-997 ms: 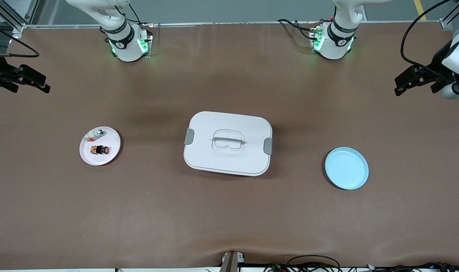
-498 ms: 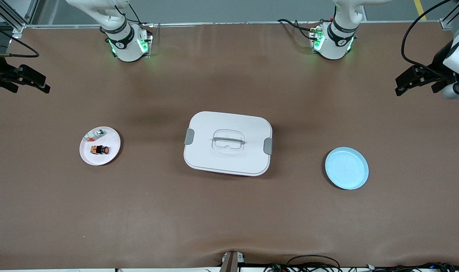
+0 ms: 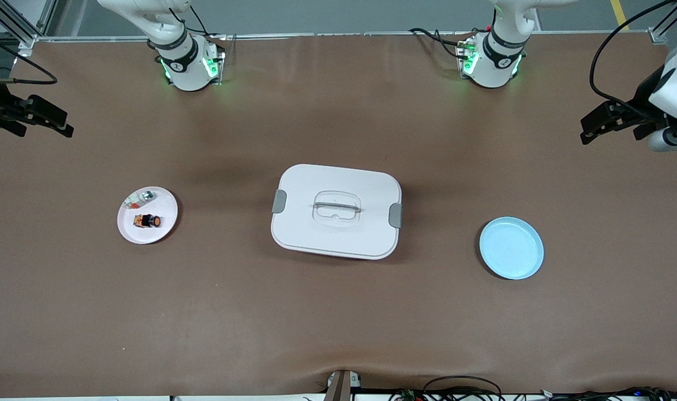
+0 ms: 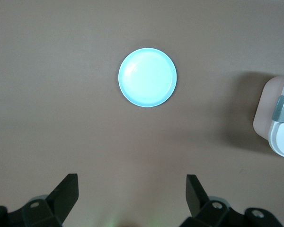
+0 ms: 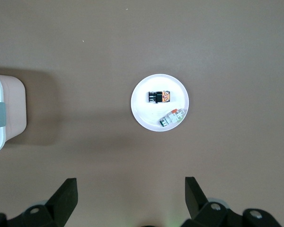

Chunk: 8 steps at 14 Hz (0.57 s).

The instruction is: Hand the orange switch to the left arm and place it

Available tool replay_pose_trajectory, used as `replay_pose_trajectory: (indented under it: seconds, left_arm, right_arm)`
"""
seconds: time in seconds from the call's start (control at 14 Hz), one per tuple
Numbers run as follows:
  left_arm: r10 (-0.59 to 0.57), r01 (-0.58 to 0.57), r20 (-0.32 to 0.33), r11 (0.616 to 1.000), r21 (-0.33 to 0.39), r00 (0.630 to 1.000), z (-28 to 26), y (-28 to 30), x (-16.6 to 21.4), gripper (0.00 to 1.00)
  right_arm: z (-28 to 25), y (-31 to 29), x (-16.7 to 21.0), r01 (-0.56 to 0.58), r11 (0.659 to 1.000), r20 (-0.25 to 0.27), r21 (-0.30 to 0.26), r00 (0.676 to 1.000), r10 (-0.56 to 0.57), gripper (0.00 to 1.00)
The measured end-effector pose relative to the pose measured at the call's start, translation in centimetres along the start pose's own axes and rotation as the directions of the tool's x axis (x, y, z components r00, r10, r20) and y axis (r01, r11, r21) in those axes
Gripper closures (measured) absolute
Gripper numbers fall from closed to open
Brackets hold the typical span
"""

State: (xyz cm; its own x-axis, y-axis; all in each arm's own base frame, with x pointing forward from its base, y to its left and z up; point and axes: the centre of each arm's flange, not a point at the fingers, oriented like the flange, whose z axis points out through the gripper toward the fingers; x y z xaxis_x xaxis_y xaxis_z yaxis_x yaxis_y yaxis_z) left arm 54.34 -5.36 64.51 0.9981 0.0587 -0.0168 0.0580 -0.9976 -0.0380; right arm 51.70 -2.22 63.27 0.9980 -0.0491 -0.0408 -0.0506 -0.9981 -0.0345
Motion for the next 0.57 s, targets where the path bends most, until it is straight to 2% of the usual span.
replay_pose_trajectory:
  seconds: [0.36,0.57]
  left_arm:
    - [-0.001,0.001,0.015,1.0,0.001,1.0,0.8,0.0,0.5,0.0]
    - [-0.001,0.001,0.025,1.0,0.001,1.0,1.4,0.0,0.8,0.0]
  right_arm:
    - [0.0,0.0,0.1,0.0,1.0,0.001,-0.001,1.0,0.0,0.0]
    - [1.4,0.5,0.8,-0.008,1.0,0.032,0.0,0.999,0.008,0.0]
